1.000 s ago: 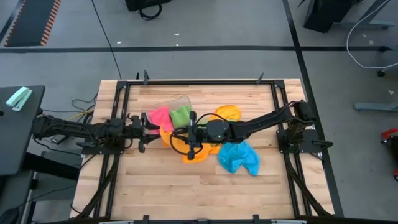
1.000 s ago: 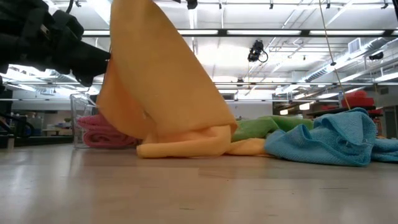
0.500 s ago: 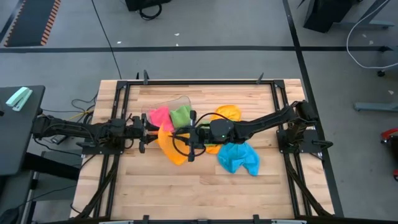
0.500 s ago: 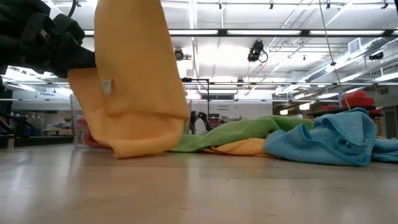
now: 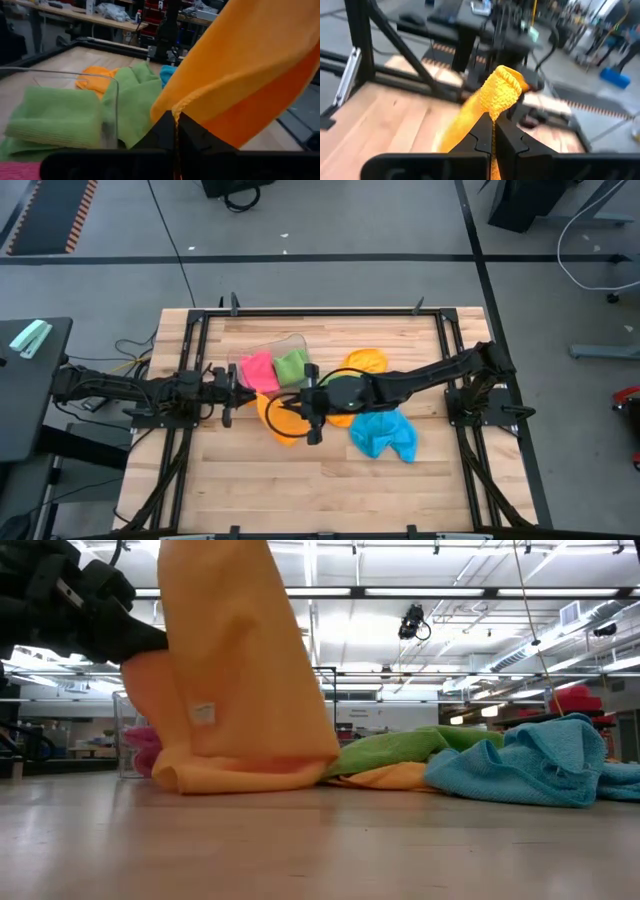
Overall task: Fold microfiber towels
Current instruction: Fold the bottom yellow microfiber towel
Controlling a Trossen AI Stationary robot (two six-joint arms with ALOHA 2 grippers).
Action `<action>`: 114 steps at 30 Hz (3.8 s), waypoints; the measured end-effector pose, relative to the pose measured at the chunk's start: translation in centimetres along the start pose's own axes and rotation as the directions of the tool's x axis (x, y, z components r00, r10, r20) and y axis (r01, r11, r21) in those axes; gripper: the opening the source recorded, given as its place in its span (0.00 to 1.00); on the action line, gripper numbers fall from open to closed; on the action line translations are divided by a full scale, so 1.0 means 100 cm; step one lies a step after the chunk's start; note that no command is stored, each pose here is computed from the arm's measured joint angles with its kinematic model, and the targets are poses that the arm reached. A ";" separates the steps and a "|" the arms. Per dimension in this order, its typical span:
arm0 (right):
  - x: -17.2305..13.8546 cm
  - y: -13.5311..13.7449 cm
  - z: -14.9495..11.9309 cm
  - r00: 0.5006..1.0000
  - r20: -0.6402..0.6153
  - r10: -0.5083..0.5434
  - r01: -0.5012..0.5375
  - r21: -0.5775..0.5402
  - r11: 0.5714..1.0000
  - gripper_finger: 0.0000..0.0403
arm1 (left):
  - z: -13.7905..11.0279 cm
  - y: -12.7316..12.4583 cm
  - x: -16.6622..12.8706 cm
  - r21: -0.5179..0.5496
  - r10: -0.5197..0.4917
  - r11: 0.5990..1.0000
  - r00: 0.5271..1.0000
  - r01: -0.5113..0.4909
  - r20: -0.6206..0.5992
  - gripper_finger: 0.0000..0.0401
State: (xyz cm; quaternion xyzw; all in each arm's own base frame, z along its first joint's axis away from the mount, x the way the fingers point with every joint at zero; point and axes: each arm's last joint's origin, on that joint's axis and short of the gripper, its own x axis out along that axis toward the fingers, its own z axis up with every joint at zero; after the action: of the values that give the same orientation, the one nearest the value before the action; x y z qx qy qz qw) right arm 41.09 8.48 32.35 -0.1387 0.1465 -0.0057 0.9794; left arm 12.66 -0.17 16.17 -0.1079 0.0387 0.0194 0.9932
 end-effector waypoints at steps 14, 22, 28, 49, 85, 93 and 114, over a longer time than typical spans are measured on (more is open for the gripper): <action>-0.013 0.024 -0.012 0.974 -0.194 0.114 -0.125 -0.047 0.991 0.03 | 0.037 -0.024 0.005 -0.028 -0.152 0.988 0.988 0.151 -0.039 0.02; -0.036 0.036 0.006 0.968 -0.127 0.217 -0.214 0.041 0.976 0.03 | 0.038 -0.047 0.016 -0.027 -0.355 0.935 0.933 0.354 -0.065 0.06; -0.043 0.054 0.011 0.929 -0.084 0.359 -0.336 0.208 0.919 0.03 | 0.042 -0.064 0.021 -0.017 -0.469 0.883 0.883 0.469 0.014 0.02; -0.085 0.073 0.039 0.963 0.018 0.270 -0.266 0.234 0.935 0.03 | 0.079 -0.113 0.040 -0.051 -0.600 0.799 0.800 0.599 -0.012 0.04; -0.020 -0.028 -0.071 0.907 -0.415 0.067 0.015 0.190 0.982 0.03 | 0.012 -0.041 0.088 0.163 0.209 0.974 0.887 -0.154 -0.411 0.08; -0.019 -0.032 -0.083 0.896 -0.436 0.086 0.001 0.195 0.981 0.04 | 0.009 -0.040 0.087 0.128 0.222 0.975 0.871 -0.184 -0.439 0.08; -0.018 -0.049 -0.088 0.887 -0.456 0.072 0.033 0.218 0.975 0.28 | 0.006 -0.043 0.085 0.067 0.204 0.978 0.860 -0.196 -0.468 0.27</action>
State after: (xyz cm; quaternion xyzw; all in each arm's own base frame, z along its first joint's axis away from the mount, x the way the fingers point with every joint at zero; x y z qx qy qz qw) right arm 37.02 1.54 26.13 -0.0228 0.3746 -0.0449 0.9258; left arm 21.36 -3.94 16.99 -0.0964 0.2906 0.0951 0.9472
